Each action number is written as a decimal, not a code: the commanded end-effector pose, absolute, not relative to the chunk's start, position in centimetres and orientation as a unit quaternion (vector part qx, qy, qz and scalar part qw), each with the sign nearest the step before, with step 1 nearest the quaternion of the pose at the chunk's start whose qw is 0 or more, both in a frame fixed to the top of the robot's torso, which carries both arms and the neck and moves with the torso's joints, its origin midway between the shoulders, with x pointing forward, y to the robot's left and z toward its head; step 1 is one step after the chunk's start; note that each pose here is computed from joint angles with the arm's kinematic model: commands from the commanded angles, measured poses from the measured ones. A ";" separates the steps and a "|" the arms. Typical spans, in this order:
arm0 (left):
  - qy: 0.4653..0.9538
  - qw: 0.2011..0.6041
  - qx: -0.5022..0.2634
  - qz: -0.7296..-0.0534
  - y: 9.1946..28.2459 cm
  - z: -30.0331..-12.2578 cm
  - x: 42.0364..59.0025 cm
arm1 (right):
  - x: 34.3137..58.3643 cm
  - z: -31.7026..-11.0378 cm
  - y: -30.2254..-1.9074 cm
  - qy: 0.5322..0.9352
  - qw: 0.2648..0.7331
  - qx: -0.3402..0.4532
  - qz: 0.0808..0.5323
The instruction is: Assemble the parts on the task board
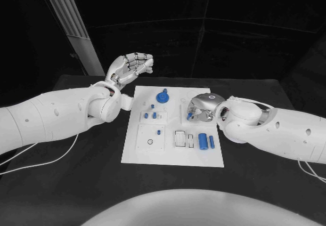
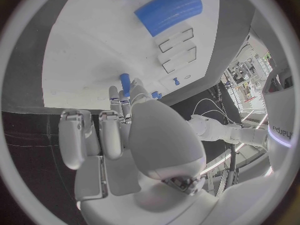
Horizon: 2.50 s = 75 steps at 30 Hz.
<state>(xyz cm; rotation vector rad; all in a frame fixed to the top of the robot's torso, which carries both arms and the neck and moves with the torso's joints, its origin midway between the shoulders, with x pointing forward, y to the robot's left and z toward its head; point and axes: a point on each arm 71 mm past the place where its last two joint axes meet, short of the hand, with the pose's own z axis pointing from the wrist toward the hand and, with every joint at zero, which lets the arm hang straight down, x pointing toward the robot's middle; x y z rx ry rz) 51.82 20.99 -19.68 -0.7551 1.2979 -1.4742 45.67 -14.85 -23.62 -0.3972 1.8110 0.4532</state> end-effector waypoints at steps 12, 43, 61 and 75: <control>0.494 0.512 -0.279 -0.645 20.9 -18.7 51.5 | 45.7 -24.0 -14.4 0.777 0.573 -0.187 0.180; 0.494 0.515 -0.280 -0.643 21.3 -18.7 51.5 | 43.8 -20.6 -15.4 0.696 0.650 -0.157 0.262; 0.495 0.514 -0.279 -0.643 21.0 -18.7 51.8 | 41.5 -19.1 -9.6 0.674 0.612 -0.200 0.362; 0.495 0.514 -0.278 -0.643 20.8 -18.8 51.9 | 41.0 -20.1 -5.0 0.661 0.576 -0.314 0.366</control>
